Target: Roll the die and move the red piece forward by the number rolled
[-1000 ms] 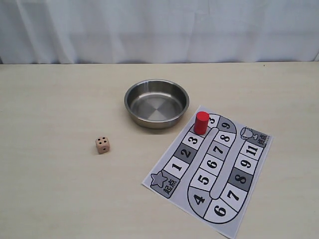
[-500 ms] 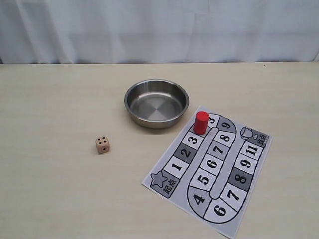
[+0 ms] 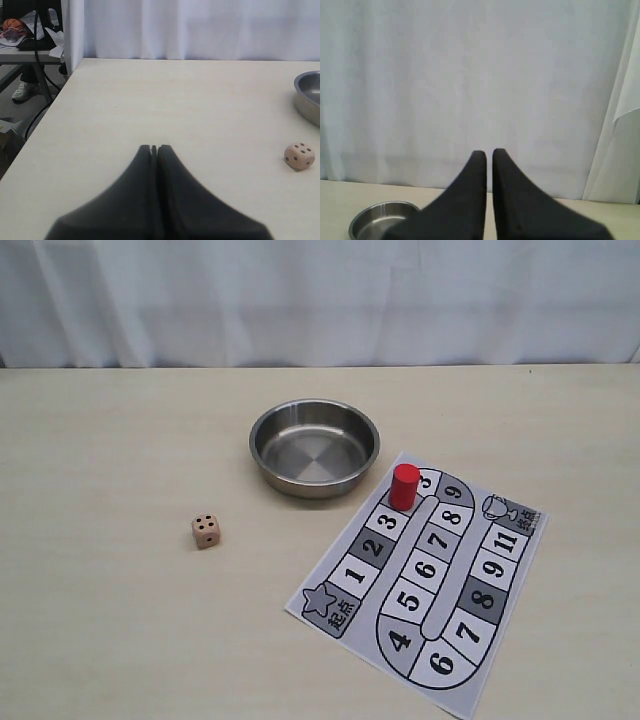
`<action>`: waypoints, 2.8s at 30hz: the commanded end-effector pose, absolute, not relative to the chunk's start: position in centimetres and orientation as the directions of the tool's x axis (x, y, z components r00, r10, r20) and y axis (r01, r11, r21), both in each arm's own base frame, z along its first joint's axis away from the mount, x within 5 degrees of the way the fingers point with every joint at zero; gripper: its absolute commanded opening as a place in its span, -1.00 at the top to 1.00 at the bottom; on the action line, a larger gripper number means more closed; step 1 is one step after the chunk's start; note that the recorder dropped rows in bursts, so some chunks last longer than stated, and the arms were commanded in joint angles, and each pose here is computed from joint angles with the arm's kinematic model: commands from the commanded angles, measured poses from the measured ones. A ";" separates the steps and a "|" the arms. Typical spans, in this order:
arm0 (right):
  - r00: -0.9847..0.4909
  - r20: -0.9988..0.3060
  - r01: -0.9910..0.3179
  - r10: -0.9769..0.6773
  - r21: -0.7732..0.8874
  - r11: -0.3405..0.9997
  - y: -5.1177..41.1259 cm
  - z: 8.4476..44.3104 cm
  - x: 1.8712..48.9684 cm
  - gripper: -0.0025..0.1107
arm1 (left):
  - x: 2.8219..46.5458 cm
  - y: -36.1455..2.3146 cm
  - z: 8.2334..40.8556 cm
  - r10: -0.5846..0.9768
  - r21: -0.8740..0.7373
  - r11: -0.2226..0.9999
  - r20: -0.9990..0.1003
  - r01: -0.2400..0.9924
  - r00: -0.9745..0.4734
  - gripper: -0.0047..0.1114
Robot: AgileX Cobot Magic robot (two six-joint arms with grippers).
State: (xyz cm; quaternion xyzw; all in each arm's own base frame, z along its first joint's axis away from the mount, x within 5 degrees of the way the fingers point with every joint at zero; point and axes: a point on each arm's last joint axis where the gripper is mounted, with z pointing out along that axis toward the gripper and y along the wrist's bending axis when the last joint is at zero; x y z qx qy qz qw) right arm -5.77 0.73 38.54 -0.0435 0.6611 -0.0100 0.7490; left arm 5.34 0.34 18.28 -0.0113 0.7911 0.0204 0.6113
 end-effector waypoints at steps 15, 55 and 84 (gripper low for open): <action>0.261 -0.963 0.051 -0.059 -0.048 0.998 -0.3 22.9 5.3 0.89 | 5.4 0.3 18.3 0.001 0.012 0.999 -0.971 -0.043 -0.240 0.92; -0.119 -0.992 -0.004 -0.045 -0.045 0.999 0.1 19.4 5.6 0.89 | 5.4 0.3 18.3 0.001 0.012 0.999 -0.971 -0.043 -0.240 0.92; -0.119 -0.992 -0.004 -0.042 -0.042 0.999 0.1 19.4 5.6 0.89 | 5.4 0.3 18.3 0.003 0.013 0.999 -0.971 -0.043 -0.240 0.92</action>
